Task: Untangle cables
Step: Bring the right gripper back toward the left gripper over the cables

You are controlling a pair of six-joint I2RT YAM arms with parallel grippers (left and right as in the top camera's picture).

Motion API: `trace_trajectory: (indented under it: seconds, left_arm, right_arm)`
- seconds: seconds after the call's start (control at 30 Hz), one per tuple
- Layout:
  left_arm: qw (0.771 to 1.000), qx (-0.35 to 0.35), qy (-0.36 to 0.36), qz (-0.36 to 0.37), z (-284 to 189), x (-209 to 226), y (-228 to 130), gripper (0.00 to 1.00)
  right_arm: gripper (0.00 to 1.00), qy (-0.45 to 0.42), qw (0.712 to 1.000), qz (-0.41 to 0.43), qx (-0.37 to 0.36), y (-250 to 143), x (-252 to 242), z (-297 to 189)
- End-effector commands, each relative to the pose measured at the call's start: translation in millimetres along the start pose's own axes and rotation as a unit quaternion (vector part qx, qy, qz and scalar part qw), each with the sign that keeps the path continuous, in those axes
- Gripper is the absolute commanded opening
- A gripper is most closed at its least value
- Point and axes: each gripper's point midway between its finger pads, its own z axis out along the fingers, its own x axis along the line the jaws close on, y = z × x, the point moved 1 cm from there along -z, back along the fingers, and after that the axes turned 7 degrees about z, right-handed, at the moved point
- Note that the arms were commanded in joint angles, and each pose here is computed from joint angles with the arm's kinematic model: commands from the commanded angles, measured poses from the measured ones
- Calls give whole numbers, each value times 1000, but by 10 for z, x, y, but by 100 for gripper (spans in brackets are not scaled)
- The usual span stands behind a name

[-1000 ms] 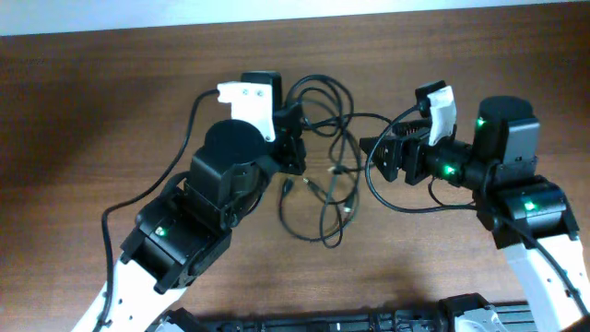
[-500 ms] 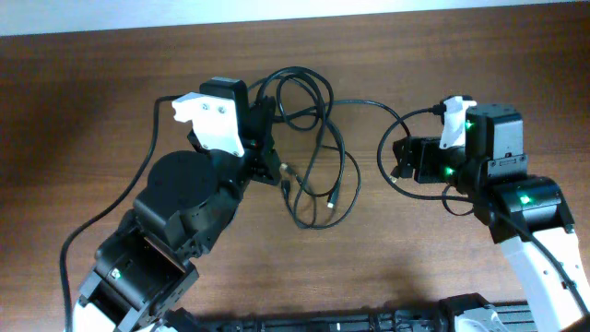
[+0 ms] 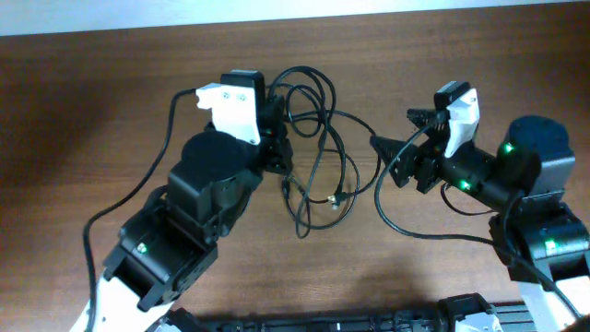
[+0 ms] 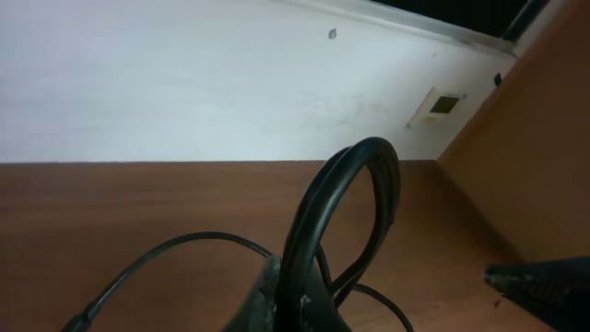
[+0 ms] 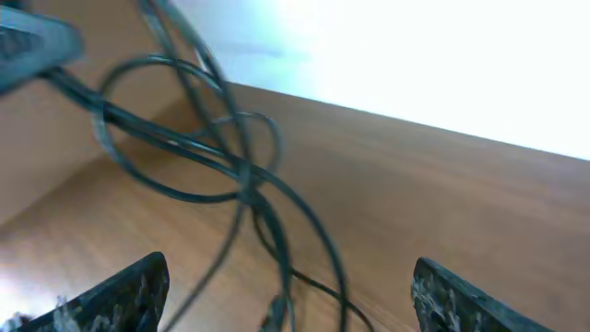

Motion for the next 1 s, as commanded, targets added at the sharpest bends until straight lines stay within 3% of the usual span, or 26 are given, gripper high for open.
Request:
trace_trajectory:
  seconds: [0.0, 0.17, 0.67, 0.77, 0.83, 0.9, 0.93, 0.97]
  left_arm:
    - [998, -18, -7, -54, -25, -25, 134, 0]
    - [995, -16, -66, -67, -38, -222, 162, 0]
    - [975, -32, -206, -81, -171, -678, 343, 0]
    - [974, -32, -212, -80, -179, -695, 343, 0]
    - [973, -33, -212, -80, -180, -696, 350, 0]
    - [973, -37, -213, -80, -180, -701, 367, 0]
    - [973, -37, -213, -80, -177, -701, 366, 0]
    - [973, -35, -213, -80, -171, -700, 357, 0]
  right_arm:
    - [83, 102, 994, -46, 6, -16, 331, -35]
    - [88, 118, 992, -32, 30, -100, 285, 81]
    - [86, 146, 986, -21, 75, -286, 133, 366]
    - [73, 150, 986, -21, 75, -285, 147, 362]
    - [54, 163, 983, -22, 75, -287, 187, 348]
    - [27, 168, 983, -20, 76, -293, 200, 343]
    - [18, 168, 983, -19, 77, -298, 201, 342]
    - [18, 169, 982, -17, 79, -305, 205, 339]
